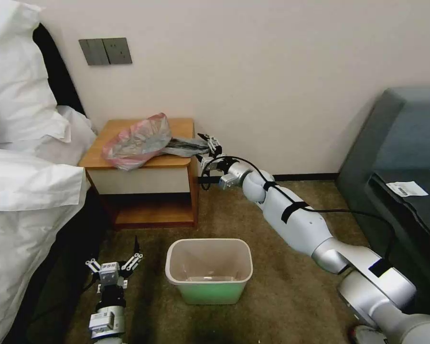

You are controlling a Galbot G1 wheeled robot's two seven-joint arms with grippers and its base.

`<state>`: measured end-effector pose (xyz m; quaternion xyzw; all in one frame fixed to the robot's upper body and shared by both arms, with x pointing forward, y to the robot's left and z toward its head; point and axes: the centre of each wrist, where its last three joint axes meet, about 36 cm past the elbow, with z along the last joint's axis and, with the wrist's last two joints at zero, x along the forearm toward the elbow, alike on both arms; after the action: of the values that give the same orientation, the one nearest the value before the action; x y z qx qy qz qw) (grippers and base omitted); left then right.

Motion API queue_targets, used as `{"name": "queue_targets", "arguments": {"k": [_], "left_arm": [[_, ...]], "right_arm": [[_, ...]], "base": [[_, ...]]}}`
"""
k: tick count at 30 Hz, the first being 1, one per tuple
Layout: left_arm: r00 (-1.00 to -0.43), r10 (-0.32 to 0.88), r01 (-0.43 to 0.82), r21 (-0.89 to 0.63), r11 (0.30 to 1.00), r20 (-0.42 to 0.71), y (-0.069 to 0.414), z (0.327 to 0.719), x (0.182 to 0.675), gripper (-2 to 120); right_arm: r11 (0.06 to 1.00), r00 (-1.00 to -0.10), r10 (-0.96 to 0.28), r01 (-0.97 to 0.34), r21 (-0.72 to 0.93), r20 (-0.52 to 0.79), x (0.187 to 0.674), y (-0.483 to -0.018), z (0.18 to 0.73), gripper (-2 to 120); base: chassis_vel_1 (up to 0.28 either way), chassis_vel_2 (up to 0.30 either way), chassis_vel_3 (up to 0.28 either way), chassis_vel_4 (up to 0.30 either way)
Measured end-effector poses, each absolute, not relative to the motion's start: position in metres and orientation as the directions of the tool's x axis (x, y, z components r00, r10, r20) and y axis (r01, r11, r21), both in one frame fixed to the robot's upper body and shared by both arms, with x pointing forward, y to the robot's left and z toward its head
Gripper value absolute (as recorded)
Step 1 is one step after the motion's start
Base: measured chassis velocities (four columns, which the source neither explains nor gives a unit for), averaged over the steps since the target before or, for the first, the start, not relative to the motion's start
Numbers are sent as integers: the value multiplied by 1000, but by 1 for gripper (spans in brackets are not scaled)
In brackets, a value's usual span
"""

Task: Pick up the garbage bag from the table and place it over the trash can.

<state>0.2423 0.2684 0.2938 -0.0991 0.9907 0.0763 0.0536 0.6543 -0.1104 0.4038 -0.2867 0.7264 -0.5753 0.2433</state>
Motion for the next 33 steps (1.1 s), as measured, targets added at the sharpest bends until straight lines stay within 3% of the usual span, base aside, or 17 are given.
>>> {"name": "queue_targets", "arguments": {"k": [4, 6, 8, 11, 14, 20, 33], "left_arm": [[-975, -190, -206, 142, 968, -119, 269, 293, 242, 100], [-975, -190, -206, 142, 968, -117, 269, 292, 241, 100], [-975, -196, -211, 146, 967, -110, 269, 290, 240, 100], [-973, -205, -220, 147, 964, -110, 269, 289, 240, 100], [-971, -213, -228, 150, 962, -111, 271, 290, 240, 100], [-967, -225, -242, 152, 958, -118, 273, 292, 240, 100], [-937, -339, -347, 105, 932, -88, 310, 285, 226, 100]], "right_arm": [[196, -725, -688, -136, -971, -37, 657, -112, 406, 51], [195, -725, -687, -135, -971, -37, 657, -113, 406, 50], [192, -724, -689, -136, -972, -35, 656, -115, 406, 36], [194, -721, -692, -142, -971, -33, 653, -113, 402, 30], [199, -719, -694, -147, -969, -34, 651, -111, 399, 15], [197, -718, -696, -153, -968, -28, 648, -112, 395, 0], [334, -720, -686, -178, -926, -109, 583, -121, 380, 0]], "base": [[0, 0, 0, 0], [0, 0, 0, 0], [0, 0, 0, 0], [0, 0, 0, 0], [0, 0, 0, 0], [0, 0, 0, 0], [0, 0, 0, 0]]}}
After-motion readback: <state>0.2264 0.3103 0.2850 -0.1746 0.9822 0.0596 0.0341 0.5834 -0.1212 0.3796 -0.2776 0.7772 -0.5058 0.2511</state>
